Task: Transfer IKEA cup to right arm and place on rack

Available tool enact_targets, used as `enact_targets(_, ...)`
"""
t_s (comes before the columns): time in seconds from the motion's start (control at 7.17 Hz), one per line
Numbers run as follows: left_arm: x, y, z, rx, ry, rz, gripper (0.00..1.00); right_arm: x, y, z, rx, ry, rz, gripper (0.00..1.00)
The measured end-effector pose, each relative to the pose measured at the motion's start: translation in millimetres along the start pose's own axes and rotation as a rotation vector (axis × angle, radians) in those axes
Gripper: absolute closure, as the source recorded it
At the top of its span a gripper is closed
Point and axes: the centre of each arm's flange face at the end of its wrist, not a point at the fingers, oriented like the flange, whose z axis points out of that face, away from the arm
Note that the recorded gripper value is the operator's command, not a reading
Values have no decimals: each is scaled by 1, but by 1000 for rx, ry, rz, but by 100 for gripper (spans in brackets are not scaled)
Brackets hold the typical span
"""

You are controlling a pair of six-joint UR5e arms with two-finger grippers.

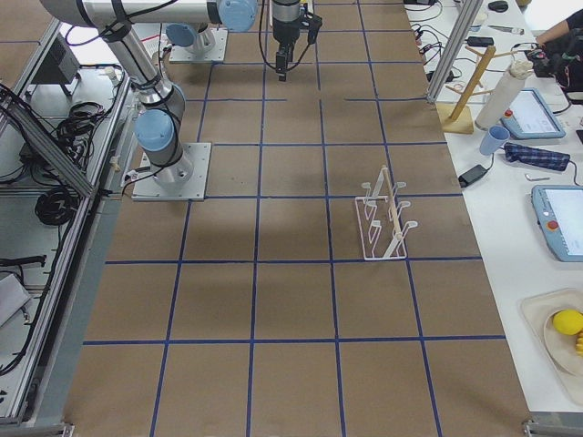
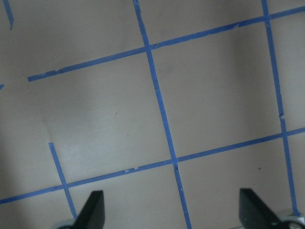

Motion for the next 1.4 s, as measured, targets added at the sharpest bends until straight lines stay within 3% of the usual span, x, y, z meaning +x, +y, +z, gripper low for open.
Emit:
enact_targets(0.28, -29, -5, -2, 1, -7, 16, 0, 0, 0, 0, -1, 2, -2, 0)
enact_targets(0.84, -136, -14, 17, -35, 0, 181, 0, 0, 0, 2, -7, 4, -1, 0)
enact_targets(1.12, -206, -15, 44, -52, 21, 270, 0, 0, 0, 3, -9, 4, -3, 0)
enact_targets(1.4, -268, -13, 89, -32, 19, 420, 0, 0, 0, 4, -10, 3, -4, 0)
